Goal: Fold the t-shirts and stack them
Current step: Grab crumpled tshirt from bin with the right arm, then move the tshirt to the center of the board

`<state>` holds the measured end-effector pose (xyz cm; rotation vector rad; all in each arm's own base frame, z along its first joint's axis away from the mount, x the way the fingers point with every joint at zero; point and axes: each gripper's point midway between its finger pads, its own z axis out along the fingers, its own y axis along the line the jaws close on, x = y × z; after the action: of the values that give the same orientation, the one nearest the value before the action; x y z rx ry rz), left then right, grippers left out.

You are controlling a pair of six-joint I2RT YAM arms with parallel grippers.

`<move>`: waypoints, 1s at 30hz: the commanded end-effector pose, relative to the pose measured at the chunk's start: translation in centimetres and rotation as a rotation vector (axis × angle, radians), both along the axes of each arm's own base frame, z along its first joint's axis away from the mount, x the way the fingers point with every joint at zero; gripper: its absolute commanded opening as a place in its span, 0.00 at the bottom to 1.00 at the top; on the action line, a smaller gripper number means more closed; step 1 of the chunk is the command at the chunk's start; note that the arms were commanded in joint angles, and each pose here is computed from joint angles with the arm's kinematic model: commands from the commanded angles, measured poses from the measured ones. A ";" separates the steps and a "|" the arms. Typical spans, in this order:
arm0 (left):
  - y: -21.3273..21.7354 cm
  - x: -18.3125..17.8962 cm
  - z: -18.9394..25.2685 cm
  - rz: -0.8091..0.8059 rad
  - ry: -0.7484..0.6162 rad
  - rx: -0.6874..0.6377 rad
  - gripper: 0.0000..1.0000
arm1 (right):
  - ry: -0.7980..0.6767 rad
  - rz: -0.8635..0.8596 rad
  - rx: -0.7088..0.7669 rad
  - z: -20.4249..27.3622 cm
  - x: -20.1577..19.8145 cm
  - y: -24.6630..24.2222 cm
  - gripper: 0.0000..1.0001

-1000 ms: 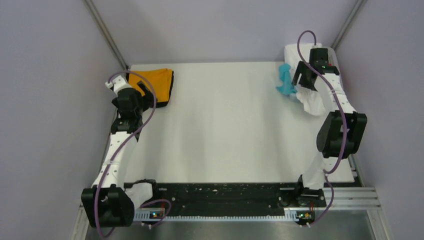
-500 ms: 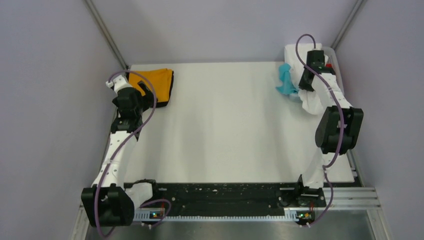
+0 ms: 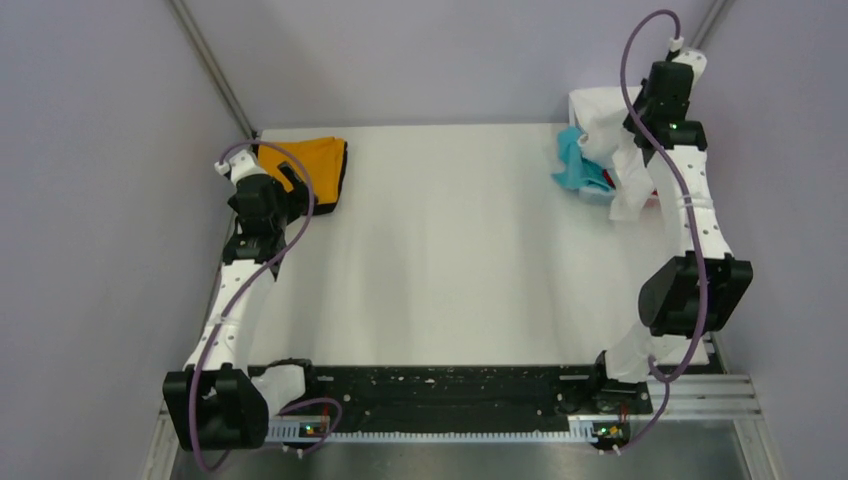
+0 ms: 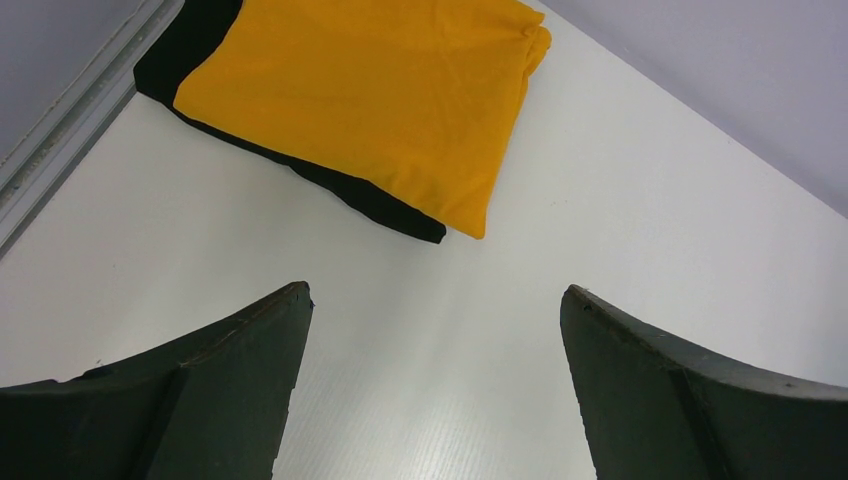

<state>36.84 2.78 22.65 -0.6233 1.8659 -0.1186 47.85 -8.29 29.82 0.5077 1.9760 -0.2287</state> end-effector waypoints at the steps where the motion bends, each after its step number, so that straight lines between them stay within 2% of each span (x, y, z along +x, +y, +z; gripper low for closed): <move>1: -0.1 0.5 3.3 -0.011 -0.101 0.006 0.99 | -0.377 0.047 -0.042 13.6 0.0 0.6 0.02; 7: -0.2 0.3 3.9 -0.013 -0.121 -0.004 0.99 | -0.649 0.355 -0.005 24.6 -0.3 7.5 0.00; 13: -0.3 0.0 4.2 -0.012 -0.136 -0.017 0.99 | -0.822 0.721 -0.007 31.6 -3.0 19.4 0.00; 21: 0.0 -0.8 3.7 0.014 -0.135 -0.021 0.99 | -0.936 1.074 0.080 34.0 -8.6 32.4 0.00; 24: 0.4 -1.1 3.3 0.038 -0.128 -0.023 0.99 | -0.939 1.166 0.088 33.5 -10.4 36.6 0.00; 27: 0.7 -1.4 3.0 0.059 -0.123 -0.022 0.99 | -0.925 1.198 0.066 32.6 -11.4 39.6 0.00; 30: 1.0 -1.6 2.7 0.083 -0.109 -0.024 0.99 | -0.913 1.210 0.079 32.4 -11.9 40.2 0.00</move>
<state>35.53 2.96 24.23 -0.6585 1.7910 -0.1382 38.37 31.87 58.19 -0.5161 1.2326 0.7281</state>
